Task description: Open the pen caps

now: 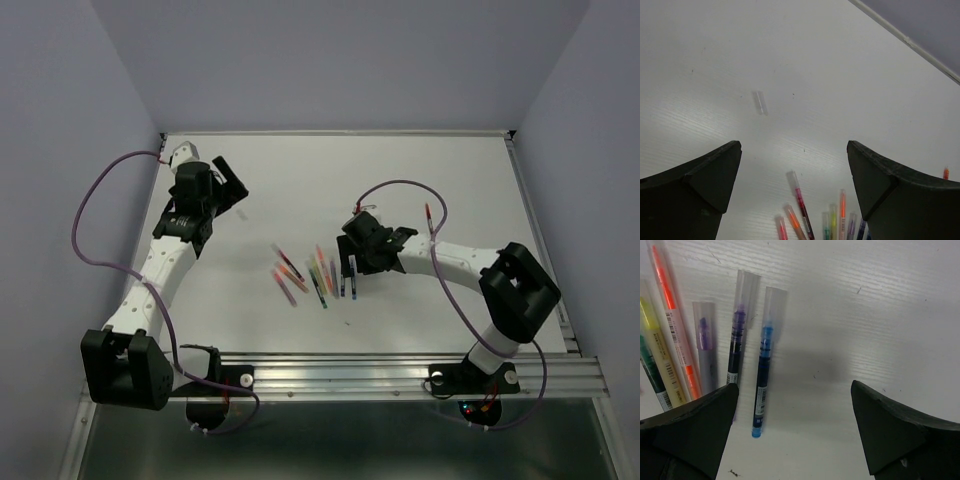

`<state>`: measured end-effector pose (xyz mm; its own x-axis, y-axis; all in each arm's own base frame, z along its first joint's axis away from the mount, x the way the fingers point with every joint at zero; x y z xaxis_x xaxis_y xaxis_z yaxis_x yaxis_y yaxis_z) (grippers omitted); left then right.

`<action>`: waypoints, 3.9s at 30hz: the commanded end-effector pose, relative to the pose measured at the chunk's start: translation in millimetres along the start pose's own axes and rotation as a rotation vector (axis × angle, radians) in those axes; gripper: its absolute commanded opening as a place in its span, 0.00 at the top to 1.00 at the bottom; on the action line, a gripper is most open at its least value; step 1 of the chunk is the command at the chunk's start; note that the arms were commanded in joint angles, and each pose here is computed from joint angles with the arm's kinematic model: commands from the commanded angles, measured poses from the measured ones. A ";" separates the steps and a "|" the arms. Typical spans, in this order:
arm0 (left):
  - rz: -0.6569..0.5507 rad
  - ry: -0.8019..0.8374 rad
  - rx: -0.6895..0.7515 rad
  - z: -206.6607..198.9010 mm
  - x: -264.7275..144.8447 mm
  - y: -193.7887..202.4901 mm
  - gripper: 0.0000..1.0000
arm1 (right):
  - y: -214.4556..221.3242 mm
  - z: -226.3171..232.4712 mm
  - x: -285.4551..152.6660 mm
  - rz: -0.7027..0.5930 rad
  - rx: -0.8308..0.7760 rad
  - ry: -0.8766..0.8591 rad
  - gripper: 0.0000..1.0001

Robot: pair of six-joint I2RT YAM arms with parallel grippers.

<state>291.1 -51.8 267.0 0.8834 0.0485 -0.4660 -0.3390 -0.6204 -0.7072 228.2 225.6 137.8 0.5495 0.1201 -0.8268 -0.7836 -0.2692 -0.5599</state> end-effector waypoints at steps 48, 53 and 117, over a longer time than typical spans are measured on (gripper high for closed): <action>0.264 0.649 0.030 -83.5 -32.6 54.7 0.01 | -50.7 12.4 -56.5 -0.385 -0.187 -0.265 0.99; 0.331 0.686 0.036 -103.8 -28.9 73.5 0.01 | -65.3 15.0 -74.1 -0.477 -0.177 -0.355 0.99; 0.058 0.511 -0.089 -152.3 49.2 13.0 1.00 | -24.3 35.7 -71.5 -0.376 -0.223 -0.597 0.99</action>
<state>309.2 -225.7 264.4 0.7374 -0.5716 -0.3599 -0.6625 -0.5083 -0.5501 252.2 263.2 224.6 0.6532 0.6062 -0.4538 -0.3890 -0.2455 -0.8879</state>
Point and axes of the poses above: each gripper's point midway between its finger pads, its own x axis out along the fingers, its own z axis along the line the jaws close on, y = z × x, the point moved 10 cm from there along -x, back along the fingers, and after that the axes turned 8 degrees about -x, right-handed, at the moved point
